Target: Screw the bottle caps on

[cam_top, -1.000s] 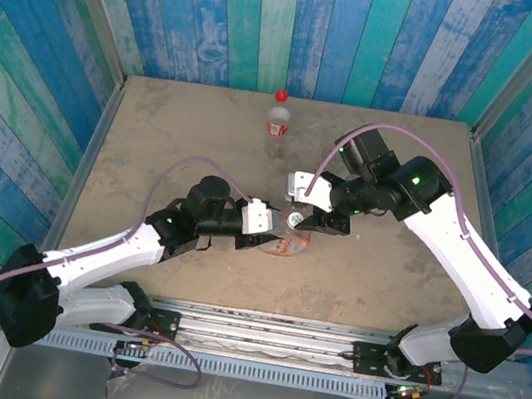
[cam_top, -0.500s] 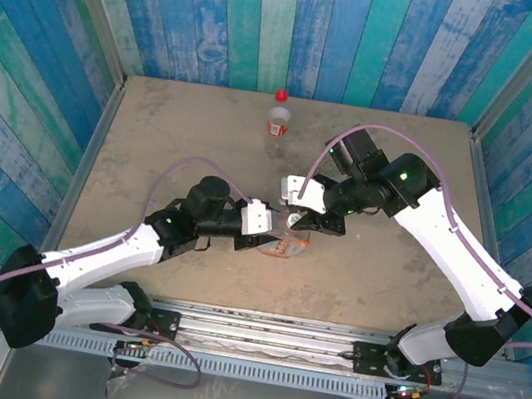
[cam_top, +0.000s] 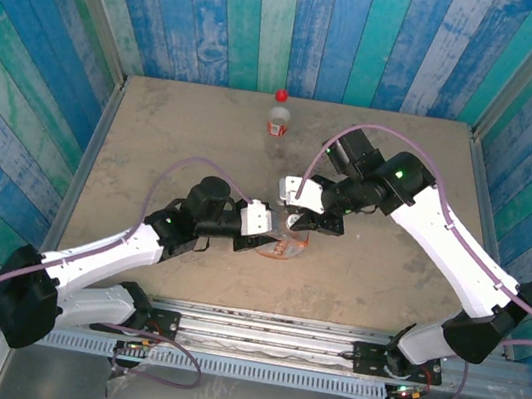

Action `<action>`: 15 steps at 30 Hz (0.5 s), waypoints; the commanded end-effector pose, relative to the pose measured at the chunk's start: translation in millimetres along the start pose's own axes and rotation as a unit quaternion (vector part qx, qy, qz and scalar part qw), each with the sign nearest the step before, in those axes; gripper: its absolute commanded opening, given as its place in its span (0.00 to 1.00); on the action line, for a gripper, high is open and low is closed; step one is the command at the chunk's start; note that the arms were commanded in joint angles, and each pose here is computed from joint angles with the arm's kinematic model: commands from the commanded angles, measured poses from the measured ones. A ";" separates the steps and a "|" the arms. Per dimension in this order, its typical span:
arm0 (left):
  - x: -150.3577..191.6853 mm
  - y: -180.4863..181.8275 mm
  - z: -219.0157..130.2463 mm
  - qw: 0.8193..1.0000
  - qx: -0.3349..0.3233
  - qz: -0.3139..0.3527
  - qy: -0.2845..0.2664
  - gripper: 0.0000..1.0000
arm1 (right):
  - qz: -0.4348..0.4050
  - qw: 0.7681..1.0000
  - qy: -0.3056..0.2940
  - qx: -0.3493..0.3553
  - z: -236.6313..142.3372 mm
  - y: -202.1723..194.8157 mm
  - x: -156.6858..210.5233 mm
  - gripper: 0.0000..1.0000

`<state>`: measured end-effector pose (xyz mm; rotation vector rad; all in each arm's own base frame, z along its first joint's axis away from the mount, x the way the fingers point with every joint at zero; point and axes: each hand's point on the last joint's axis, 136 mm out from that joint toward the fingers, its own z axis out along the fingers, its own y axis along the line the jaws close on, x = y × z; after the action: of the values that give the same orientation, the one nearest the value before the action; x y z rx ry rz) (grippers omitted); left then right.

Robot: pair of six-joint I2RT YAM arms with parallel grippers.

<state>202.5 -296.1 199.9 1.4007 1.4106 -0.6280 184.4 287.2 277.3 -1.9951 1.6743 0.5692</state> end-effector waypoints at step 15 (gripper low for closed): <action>-30.0 105.4 -3.4 0.971 -0.240 0.003 -0.006 0.47 | 0.448 0.869 0.031 0.208 3.9 -73.1 35.1 0.01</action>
<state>259.6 -288.1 205.4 1.2337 1.4988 -0.3584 242.9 286.2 279.3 -1.3103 2.2097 0.4350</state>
